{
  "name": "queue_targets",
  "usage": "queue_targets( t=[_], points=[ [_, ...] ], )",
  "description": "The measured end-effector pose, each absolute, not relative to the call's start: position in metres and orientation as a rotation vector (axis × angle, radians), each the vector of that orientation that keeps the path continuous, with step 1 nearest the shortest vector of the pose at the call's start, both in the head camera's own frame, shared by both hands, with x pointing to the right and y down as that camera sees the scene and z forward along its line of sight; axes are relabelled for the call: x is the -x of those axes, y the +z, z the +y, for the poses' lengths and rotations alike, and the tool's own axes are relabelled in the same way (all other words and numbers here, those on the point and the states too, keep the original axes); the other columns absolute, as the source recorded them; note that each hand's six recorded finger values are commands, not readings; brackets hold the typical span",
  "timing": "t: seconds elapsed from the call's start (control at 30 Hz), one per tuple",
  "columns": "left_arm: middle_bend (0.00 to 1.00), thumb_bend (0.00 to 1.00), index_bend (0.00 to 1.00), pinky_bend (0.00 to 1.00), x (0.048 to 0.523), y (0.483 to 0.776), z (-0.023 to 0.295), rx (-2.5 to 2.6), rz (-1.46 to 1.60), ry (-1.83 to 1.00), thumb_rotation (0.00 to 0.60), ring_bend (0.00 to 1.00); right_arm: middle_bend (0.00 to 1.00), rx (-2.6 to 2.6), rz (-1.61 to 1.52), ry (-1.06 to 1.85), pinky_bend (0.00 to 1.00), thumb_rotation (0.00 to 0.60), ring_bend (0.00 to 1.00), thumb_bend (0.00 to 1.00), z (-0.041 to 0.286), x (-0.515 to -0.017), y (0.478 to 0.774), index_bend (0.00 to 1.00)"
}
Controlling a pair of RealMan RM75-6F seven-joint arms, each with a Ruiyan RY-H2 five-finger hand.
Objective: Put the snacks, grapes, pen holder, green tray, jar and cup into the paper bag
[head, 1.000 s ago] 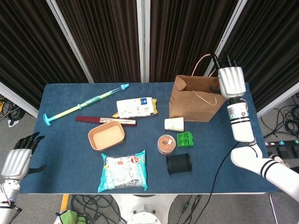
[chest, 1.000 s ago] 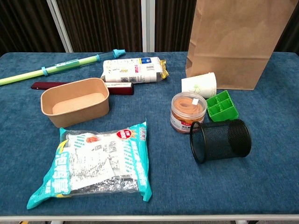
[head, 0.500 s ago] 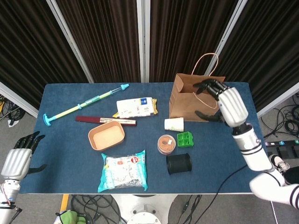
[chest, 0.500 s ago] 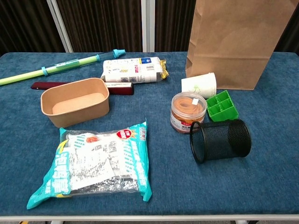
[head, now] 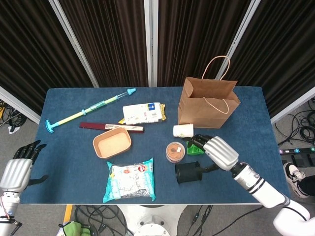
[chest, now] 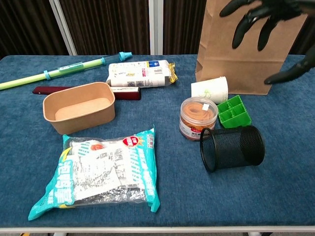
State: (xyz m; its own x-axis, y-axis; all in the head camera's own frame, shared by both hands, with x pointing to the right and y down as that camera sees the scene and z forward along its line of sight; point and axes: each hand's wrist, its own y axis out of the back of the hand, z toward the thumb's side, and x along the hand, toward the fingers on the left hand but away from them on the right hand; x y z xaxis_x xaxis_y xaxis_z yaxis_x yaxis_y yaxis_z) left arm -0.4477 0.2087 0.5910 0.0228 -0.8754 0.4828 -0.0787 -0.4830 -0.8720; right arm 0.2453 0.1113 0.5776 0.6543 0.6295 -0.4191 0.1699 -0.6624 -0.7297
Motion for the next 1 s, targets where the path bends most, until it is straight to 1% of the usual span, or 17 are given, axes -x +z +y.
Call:
queue_targets(
  t=[0.1, 0.17, 0.27, 0.37, 0.57, 1.0],
  points=[
    [0.17, 0.04, 0.20, 0.14, 0.448, 0.592, 0.210, 1.643, 0.989, -1.531, 0.600, 0.13, 0.24, 2.184, -0.535, 0.968, 0.29, 0.600, 0.11, 0.00, 0.125, -0.240, 0.604, 0.05],
    [0.17, 0.04, 0.20, 0.14, 0.449, 0.592, 0.211, 1.644, 0.990, -1.533, 0.600, 0.13, 0.23, 2.180, -0.498, 1.005, 0.29, 0.600, 0.11, 0.00, 0.136, -0.234, 0.623, 0.05],
    [0.17, 0.04, 0.20, 0.14, 0.450, 0.594, 0.212, 1.647, 0.995, -1.536, 0.600, 0.13, 0.23, 2.172, -0.461, 1.045, 0.29, 0.600, 0.11, 0.00, 0.149, -0.230, 0.645, 0.05],
    [0.18, 0.04, 0.20, 0.14, 0.451, 0.595, 0.213, 1.649, 0.996, -1.538, 0.600, 0.13, 0.23, 2.146, -0.443, 1.076, 0.29, 0.600, 0.11, 0.00, 0.160, -0.234, 0.660, 0.05],
    [0.17, 0.04, 0.20, 0.14, 0.451, 0.597, 0.214, 1.657, 0.996, -1.536, 0.600, 0.13, 0.23, 2.120, -0.457, 1.092, 0.29, 0.600, 0.11, 0.00, 0.177, -0.243, 0.672, 0.05],
    [0.17, 0.04, 0.20, 0.14, 0.452, 0.600, 0.216, 1.666, 0.999, -1.538, 0.600, 0.13, 0.22, 2.087, -0.419, 1.062, 0.26, 0.600, 0.10, 0.00, 0.194, -0.237, 0.686, 0.05]
  ],
)
